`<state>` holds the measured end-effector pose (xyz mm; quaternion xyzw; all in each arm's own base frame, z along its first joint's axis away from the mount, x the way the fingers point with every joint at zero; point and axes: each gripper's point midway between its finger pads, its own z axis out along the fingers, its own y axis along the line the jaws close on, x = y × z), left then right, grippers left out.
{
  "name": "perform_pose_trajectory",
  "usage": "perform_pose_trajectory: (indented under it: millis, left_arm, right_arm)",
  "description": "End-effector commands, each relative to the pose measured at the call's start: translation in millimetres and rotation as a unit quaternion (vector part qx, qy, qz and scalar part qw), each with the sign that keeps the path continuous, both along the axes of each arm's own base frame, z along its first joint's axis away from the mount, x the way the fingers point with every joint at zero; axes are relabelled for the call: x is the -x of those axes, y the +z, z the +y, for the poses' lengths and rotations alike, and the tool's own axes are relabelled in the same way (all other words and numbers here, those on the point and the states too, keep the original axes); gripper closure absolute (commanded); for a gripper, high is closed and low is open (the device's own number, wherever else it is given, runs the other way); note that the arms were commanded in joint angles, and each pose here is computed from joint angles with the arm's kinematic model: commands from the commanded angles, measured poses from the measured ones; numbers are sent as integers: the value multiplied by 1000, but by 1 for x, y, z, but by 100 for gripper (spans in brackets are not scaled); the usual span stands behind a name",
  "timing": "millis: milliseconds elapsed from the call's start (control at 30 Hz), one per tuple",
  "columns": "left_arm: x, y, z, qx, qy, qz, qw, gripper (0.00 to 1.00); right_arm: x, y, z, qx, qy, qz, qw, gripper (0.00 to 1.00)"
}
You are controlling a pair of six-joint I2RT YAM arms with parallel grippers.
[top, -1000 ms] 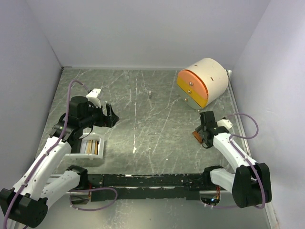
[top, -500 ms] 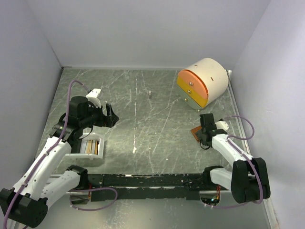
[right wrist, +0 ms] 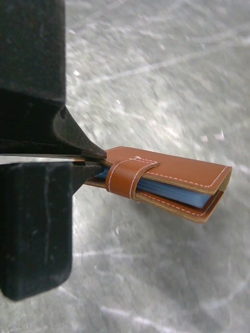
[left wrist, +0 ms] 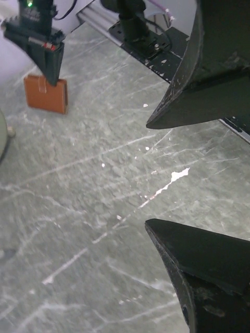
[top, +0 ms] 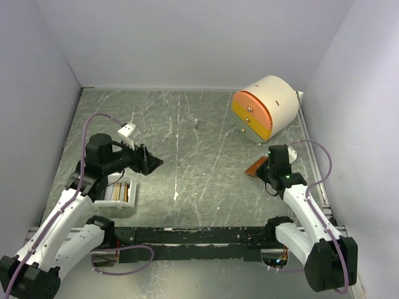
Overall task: Put the credit cards into the card holder
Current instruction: Pick up the card holder from the center of the board, then turn over the card holder.
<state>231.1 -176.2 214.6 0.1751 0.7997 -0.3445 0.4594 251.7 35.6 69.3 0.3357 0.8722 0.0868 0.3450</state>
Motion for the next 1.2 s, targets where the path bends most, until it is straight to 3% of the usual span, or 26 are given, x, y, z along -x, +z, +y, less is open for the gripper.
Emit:
perform_pose_trajectory:
  millis: [0, 100, 267, 400, 533, 700, 833, 1033, 1167]
  left_arm:
    - [12, 42, -25, 31, -94, -104, 990, 21]
    - [12, 55, -32, 29, -108, -160, 981, 19]
    - [12, 68, -52, 15, -154, -234, 960, 16]
    - [6, 49, -67, -31, -178, -261, 948, 14]
    - [21, 28, -98, -72, -245, -295, 921, 13]
    - [30, 11, -123, -153, -285, -352, 878, 10]
    - [33, 8, -142, -187, -297, -392, 850, 9]
    - [31, -6, -160, -212, -297, -409, 836, 9]
    - [26, -10, -166, -233, -287, -419, 829, 17]
  right_arm:
    - [2, 44, 41, -56, 133, -42, 989, 100]
    - [13, 71, 84, -156, 210, -65, 963, 100]
    - [26, 103, 128, -266, 245, -73, 929, 100]
    - [33, 124, 152, -327, 256, -78, 906, 100]
    - [40, 136, 174, -399, 256, -58, 879, 100]
    - [45, 140, 187, -446, 270, -44, 852, 100]
    - [48, 136, 191, -442, 294, -27, 847, 100]
    - [54, 137, 197, -470, 309, -15, 827, 100]
    - [55, 138, 199, -486, 307, -20, 818, 100]
